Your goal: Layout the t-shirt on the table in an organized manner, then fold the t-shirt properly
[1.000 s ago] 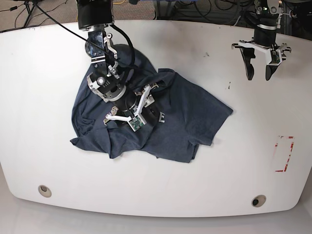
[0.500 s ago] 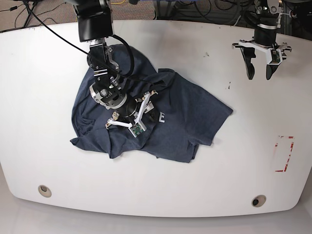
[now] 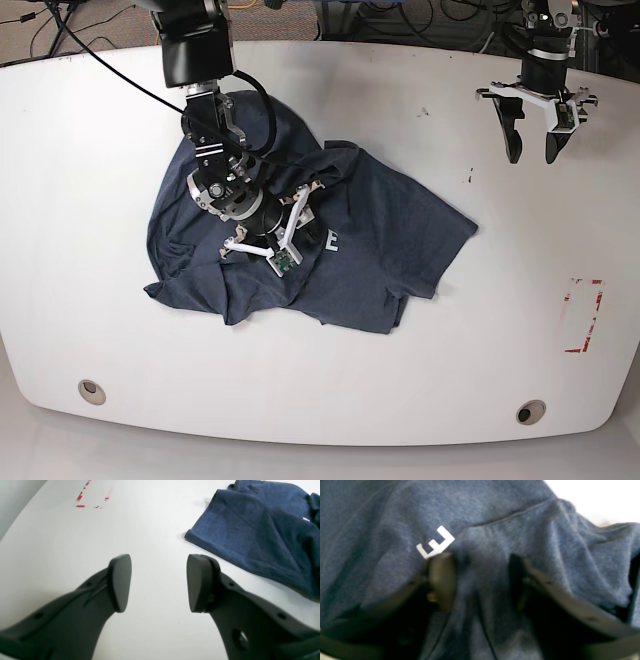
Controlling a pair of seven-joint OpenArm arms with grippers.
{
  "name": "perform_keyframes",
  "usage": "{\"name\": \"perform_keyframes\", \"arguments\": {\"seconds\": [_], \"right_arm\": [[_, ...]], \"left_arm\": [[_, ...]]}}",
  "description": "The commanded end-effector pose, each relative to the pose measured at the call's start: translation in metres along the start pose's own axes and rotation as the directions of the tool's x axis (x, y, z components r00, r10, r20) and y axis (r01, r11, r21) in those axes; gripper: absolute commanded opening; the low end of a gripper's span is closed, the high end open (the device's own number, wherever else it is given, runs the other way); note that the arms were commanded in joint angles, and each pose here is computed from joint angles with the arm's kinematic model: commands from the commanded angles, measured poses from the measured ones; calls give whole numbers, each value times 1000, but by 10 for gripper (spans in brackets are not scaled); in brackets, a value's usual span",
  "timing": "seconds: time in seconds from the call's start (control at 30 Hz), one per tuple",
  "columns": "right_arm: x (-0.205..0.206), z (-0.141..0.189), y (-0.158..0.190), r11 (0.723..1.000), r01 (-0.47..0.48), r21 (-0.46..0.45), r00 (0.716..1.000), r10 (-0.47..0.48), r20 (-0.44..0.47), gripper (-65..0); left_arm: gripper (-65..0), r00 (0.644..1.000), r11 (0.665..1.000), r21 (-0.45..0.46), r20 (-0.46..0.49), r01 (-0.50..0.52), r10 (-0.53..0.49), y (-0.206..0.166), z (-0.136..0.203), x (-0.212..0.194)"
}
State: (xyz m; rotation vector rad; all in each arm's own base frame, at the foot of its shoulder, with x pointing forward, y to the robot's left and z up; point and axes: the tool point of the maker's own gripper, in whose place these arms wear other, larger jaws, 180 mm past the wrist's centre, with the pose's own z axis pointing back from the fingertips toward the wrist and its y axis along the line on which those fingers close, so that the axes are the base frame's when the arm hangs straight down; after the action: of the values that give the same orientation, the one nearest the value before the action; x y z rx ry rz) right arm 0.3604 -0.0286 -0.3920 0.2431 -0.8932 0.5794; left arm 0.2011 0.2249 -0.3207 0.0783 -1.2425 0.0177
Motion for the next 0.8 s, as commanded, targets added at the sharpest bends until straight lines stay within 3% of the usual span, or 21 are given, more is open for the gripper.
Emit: {"name": "perform_keyframes", "arguments": {"seconds": [0.0,0.13,0.4,0.77], "right_arm": [[24,1,-5,1000,-4,-8,998,4,68,-476],[22,1,-6,1000,-7,-11,998,8,63,-650],[33,9,-10,999,-27,-29,995,29,95,-650],[70,49,-35,983,-132,-127,969,155,191,-650]], "left_arm": [[-318,999,1000,3,37,8,-8,2,1,10],[-318,999,1000,3,37,7,-7,2,1,10],[-318,999,1000,3,37,7,-7,2,1,10],[-318,999,1000,2,-35,5,-5,1,-5,-1]]}}
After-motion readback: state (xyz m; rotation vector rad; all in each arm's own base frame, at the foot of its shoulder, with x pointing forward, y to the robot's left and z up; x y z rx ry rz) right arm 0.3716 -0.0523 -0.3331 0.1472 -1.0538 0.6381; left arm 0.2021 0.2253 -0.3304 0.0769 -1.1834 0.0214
